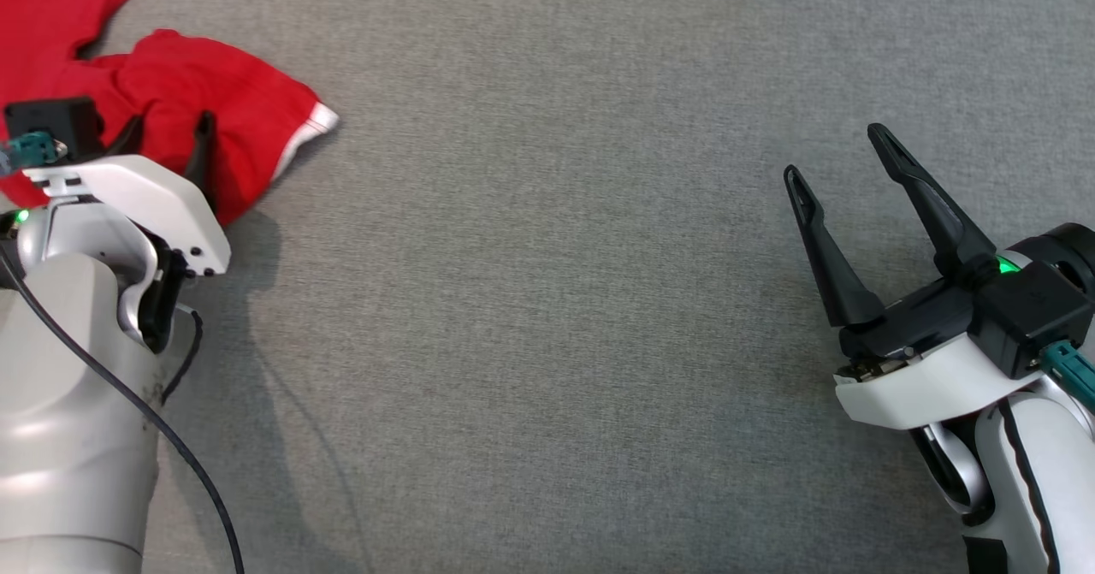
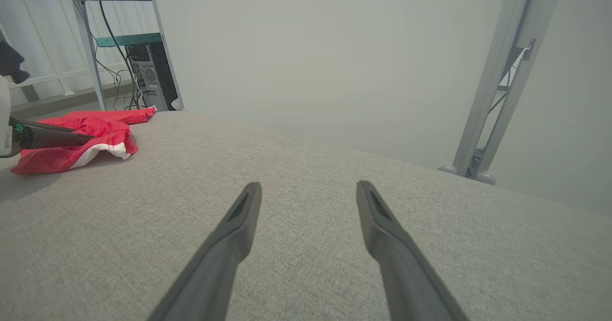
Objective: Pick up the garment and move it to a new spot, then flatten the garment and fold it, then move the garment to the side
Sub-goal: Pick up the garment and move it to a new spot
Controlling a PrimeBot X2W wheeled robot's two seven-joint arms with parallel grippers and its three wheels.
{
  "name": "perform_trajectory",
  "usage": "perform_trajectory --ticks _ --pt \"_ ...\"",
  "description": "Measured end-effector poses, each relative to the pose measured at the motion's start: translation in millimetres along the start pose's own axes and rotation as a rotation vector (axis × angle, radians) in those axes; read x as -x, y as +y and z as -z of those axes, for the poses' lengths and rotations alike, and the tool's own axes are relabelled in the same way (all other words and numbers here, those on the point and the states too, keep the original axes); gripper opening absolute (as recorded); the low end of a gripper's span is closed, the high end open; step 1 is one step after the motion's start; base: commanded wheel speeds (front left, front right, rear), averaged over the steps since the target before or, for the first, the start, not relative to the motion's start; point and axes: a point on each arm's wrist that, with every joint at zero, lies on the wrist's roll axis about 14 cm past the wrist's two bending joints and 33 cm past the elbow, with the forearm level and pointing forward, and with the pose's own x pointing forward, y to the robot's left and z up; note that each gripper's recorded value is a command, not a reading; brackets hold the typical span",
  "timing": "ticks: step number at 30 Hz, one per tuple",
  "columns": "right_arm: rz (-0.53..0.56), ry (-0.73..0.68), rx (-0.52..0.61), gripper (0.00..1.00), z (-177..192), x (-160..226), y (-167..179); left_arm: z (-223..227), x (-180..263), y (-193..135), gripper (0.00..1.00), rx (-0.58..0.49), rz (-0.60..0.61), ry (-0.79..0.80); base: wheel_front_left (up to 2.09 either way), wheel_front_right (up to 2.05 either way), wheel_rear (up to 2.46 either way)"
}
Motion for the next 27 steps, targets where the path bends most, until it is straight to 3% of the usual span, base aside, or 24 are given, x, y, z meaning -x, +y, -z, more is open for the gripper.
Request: perform_trajectory --ticks 4,5,6,11,15,21,27 --pt "0.025 0.022 0.000 1.00 8.5 5.9 -8.9 9.3 -12.2 0.0 1.00 0.001 -0.008 0.069 0.00 0.00 0.00" --pt "0.028 0.023 -0.001 1.00 9.4 6.4 -10.1 12.5 -14.0 0.0 0.59 0.002 -0.007 0.089 0.00 0.00 0.00" --pt "0.031 0.024 -0.001 1.00 10.2 6.7 -10.9 14.3 -15.6 -0.8 0.02 0.000 -0.002 0.104 0.00 0.00 0.00" --pt "0.036 0.022 -0.001 1.00 10.4 7.0 -12.4 11.3 -17.7 -1.0 0.00 0.009 0.006 0.093 0.00 0.00 0.00" --pt "0.036 0.011 -0.004 1.00 6.4 6.5 -9.5 -6.6 -14.2 -2.2 0.00 0.011 0.011 -0.008 0.00 0.00 0.00" --pt "0.040 -0.037 -0.016 1.00 -12.0 6.1 -1.9 -63.6 0.6 -24.3 0.00 0.148 0.083 -0.242 0.00 0.00 0.00" --pt "0.078 -0.094 -0.022 1.00 -36.4 14.9 -1.2 -124.7 32.2 -58.5 0.00 0.215 0.208 -0.442 0.00 0.00 0.00"
